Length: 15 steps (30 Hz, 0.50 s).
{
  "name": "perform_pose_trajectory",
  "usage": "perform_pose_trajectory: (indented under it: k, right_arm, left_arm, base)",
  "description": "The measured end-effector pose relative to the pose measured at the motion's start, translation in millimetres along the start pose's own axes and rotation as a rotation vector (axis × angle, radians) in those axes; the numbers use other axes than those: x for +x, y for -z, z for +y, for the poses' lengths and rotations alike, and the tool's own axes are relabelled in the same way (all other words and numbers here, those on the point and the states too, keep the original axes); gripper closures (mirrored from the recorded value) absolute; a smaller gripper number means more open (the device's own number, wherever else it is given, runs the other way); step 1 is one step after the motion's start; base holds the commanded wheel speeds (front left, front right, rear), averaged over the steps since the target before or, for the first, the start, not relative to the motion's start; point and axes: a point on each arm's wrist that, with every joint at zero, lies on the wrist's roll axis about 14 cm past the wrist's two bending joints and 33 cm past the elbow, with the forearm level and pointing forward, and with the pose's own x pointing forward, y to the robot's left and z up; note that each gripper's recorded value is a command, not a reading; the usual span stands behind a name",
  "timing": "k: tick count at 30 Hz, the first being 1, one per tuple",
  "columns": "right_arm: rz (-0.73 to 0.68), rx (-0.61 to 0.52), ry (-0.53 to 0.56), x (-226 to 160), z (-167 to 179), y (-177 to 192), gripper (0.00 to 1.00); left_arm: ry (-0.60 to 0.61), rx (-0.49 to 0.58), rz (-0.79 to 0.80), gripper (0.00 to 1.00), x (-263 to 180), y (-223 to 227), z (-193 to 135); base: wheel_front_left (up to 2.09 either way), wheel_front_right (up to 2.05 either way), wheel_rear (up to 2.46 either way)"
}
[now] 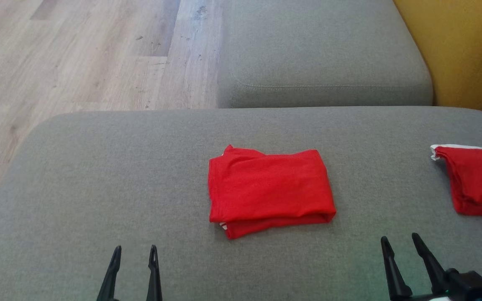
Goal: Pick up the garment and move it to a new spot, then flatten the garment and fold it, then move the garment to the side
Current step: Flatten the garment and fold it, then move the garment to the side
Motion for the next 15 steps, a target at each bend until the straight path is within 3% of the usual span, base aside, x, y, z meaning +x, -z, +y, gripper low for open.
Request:
perform_pose_trajectory:
  k: [15]
  right_arm:
    - [0.005, -0.015, -0.004, -0.7, 0.5, 1.1, 0.0]
  left_arm:
    - [-0.004, 0.001, 0.033, 0.0, -4.3, 10.1, 3.9]
  base:
    - [0.0, 0.0, 0.0]
